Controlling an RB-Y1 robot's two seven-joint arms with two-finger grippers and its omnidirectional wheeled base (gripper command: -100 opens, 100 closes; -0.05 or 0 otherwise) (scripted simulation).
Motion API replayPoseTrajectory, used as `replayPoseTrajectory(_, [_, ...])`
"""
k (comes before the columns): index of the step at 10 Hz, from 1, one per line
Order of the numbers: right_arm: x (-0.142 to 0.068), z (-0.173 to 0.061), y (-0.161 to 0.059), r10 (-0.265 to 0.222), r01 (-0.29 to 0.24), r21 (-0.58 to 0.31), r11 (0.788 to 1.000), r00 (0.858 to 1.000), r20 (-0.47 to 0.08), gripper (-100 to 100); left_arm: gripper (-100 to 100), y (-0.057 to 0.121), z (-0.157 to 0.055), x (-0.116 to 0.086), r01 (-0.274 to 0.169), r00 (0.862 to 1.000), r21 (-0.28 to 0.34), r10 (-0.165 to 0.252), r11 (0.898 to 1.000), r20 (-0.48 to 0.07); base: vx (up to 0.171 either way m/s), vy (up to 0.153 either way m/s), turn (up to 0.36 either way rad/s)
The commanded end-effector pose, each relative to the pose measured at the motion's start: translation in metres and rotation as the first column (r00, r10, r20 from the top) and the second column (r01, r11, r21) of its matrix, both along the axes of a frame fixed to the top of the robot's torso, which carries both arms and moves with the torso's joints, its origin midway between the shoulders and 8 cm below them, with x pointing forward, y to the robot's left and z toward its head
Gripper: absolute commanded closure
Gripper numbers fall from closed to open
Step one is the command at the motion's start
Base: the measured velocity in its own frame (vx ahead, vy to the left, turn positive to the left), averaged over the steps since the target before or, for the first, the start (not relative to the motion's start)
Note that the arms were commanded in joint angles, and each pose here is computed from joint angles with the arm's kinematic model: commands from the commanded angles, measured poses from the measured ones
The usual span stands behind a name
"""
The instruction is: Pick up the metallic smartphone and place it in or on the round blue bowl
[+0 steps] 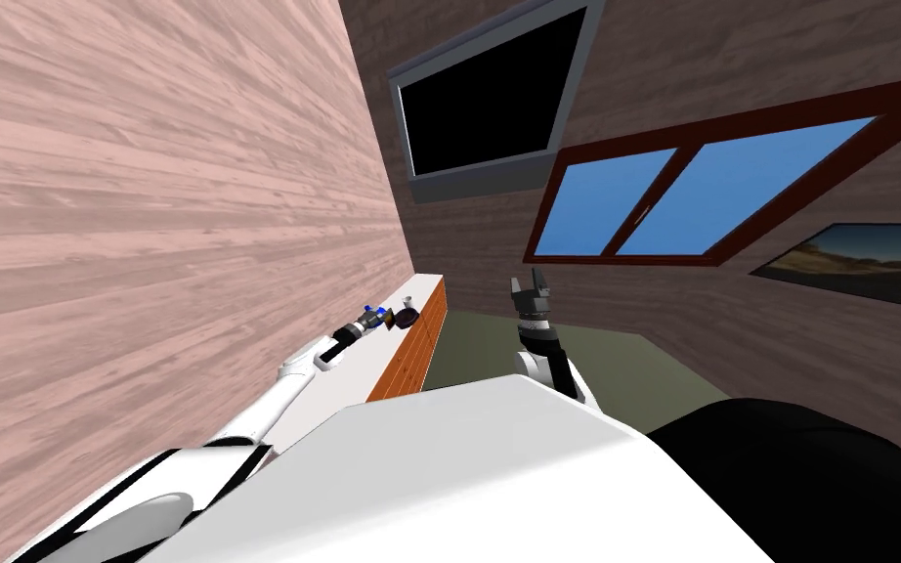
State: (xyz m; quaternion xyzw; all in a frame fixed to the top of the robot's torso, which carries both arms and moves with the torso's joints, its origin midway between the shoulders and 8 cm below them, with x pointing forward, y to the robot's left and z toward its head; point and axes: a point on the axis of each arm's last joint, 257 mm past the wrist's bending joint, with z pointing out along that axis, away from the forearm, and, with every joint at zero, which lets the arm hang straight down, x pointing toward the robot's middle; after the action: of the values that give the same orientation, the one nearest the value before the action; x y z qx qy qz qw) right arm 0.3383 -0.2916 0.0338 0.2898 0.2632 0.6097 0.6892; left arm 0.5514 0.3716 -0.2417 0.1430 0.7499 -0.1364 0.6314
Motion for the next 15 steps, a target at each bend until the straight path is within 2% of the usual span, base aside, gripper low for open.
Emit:
replayPoseTrajectory(1, [0.000, 0.000, 0.000, 0.000, 0.000, 0.000, 1.000, 1.000, 0.000, 0, -100, -0.008, -0.005, 0.010, -0.009, 1.000, 0.009, 0.009, 1.000, -0.006, 0.008, 0.043, -0.017])
replayPoseTrajectory(2, [0.000, 0.000, 0.000, 0.000, 0.000, 0.000, 1.000, 1.000, 0.000, 0, -100, -0.050, 0.008, 0.022, 0.045, 0.999, -0.004, -0.045, 0.999, 0.006, 0.016, 0.083, 0.362])
replayPoseTrajectory(3, [0.000, 0.000, 0.000, 0.000, 0.000, 0.000, 1.000, 1.000, 0.000, 0, -100, -0.049, -0.009, 0.018, 0.042, 0.999, 0.007, -0.041, 0.999, -0.028, 0.014, 0.084, 0.171])
replayPoseTrajectory(5, [0.000, 0.000, 0.000, 0.000, 0.000, 0.000, 1.000, 1.000, 0.000, 0, -100, -0.057, 0.001, 0.023, 0.038, 0.999, 0.014, -0.038, 0.999, -0.007, 0.000, 0.027, -0.043])
replayPoseTrajectory(6, [0.000, 0.000, 0.000, 0.000, 0.000, 0.000, 1.000, 1.000, 0.000, 0, -100, -0.096, 0.008, 0.030, 0.086, 0.996, 0.009, -0.086, 0.996, -0.003, 0.012, 0.075, 0.412])
replayPoseTrajectory(7, [0.000, 0.000, 0.000, 0.000, 0.000, 0.000, 1.000, 1.000, 0.000, 0, -100, -0.109, 0.008, 0.029, 0.097, 0.995, 0.015, -0.097, 0.995, -0.002, 0.020, 0.086, 0.177])
replayPoseTrajectory(8, [0.000, 0.000, 0.000, 0.000, 0.000, 0.000, 1.000, 1.000, 0.000, 0, -100, -0.107, 0.010, 0.032, 0.083, 0.997, 0.018, -0.083, 0.996, 0.002, 0.014, 0.049, -0.061])
replayPoseTrajectory(9, [0.000, 0.000, 0.000, 0.000, 0.000, 0.000, 1.000, 1.000, 0.000, 0, -100, -0.148, 0.022, 0.036, 0.129, 0.991, 0.012, -0.130, 0.992, 0.016, 0.028, 0.078, 0.287])
replayPoseTrajectory(10, [0.000, 0.000, 0.000, 0.000, 0.000, 0.000, 1.000, 1.000, 0.000, 0, -100, -0.163, 0.025, 0.033, 0.150, 0.988, 0.014, -0.151, 0.989, 0.023, 0.007, -0.023, 0.052])
replayPoseTrajectory(12, [0.000, 0.000, 0.000, 0.000, 0.000, 0.000, 1.000, 1.000, 0.000, 0, -100, -0.158, 0.023, 0.036, 0.127, 0.992, 0.019, -0.127, 0.992, 0.021, -0.003, 0.004, -0.011])
replayPoseTrajectory(13, [0.000, 0.000, 0.000, 0.000, 0.000, 0.000, 1.000, 1.000, 0.000, 0, -100, -0.196, 0.036, 0.037, 0.175, 0.984, 0.021, -0.175, 0.984, 0.042, 0.029, -0.031, 0.098])
replayPoseTrajectory(14, [0.000, 0.000, 0.000, 0.000, 0.000, 0.000, 1.000, 1.000, 0.000, 0, -100, -0.212, 0.039, 0.033, 0.185, 0.981, 0.014, -0.186, 0.983, 0.047, 0.023, -0.025, 0.078])
replayPoseTrajectory(15, [0.000, 0.000, 0.000, 0.000, 0.000, 0.000, 1.000, 1.000, 0.000, 0, -100, -0.208, 0.039, 0.035, 0.169, 0.984, 0.016, -0.170, 0.985, 0.048, 0.000, 0.000, 0.000])
